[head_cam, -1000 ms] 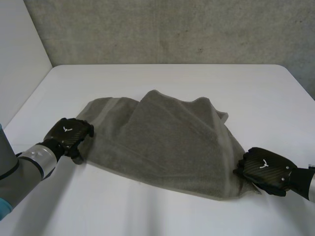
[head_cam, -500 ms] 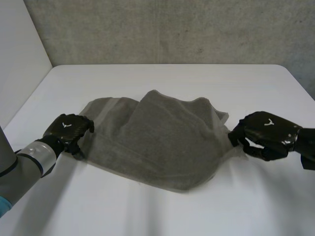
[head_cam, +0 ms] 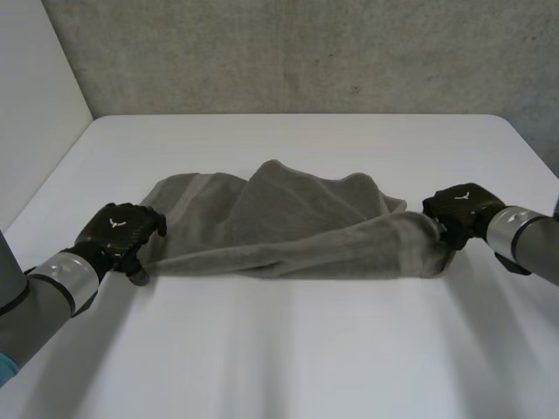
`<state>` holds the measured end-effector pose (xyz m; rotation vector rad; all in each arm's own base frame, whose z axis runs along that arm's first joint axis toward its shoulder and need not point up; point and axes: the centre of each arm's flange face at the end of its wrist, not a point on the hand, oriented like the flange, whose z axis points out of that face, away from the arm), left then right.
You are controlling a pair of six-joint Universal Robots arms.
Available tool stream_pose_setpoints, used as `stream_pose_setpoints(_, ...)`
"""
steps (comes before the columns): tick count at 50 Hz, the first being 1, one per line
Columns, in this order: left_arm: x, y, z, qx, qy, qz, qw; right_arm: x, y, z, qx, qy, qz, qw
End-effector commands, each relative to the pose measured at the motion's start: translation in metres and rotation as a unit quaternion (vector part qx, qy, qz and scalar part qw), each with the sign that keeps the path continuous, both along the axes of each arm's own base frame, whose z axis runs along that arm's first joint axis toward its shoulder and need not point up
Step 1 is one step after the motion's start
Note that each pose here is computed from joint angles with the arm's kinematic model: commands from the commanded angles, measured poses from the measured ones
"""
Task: Fold the towel.
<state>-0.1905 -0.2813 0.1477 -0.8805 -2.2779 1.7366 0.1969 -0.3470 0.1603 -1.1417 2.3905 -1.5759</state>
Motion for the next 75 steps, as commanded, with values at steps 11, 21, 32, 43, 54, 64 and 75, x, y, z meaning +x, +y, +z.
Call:
stream_pose_setpoints(11, -0.001, 0.000, 0.001, 0.000, 0.004, -0.009, 1.000, 0.007, 0.004, 0.012, -0.014, -0.018, -0.011, 1.000)
stream_pose_setpoints(21, 0.000, 0.000, 0.003, -0.004, 0.004, -0.008, 1.000, 0.018, 0.021, 0.046, -0.033, -0.065, -0.017, 0.997)
stream_pose_setpoints(32, 0.000, 0.000, 0.005, -0.008, 0.005, -0.008, 1.000, 0.045, 0.049, 0.033, 0.000, -0.068, -0.019, 0.998)
stream_pose_setpoints(43, 0.000, 0.001, 0.006, -0.008, 0.005, -0.008, 1.000, 0.052, 0.038, 0.004, -0.028, -0.028, -0.040, 0.998)
stream_pose_setpoints(54, 0.004, -0.002, 0.009, -0.013, 0.006, -0.001, 1.000, 0.042, 0.026, -0.012, -0.069, 0.058, -0.044, 0.995)
stream_pose_setpoints(64, 0.005, -0.002, 0.008, -0.012, 0.006, 0.000, 1.000, 0.037, 0.038, 0.013, -0.067, -0.007, -0.031, 0.997)
stream_pose_setpoints(75, 0.006, -0.002, 0.009, -0.008, 0.005, 0.001, 1.000, -0.015, 0.015, 0.019, -0.068, -0.083, -0.098, 0.989)
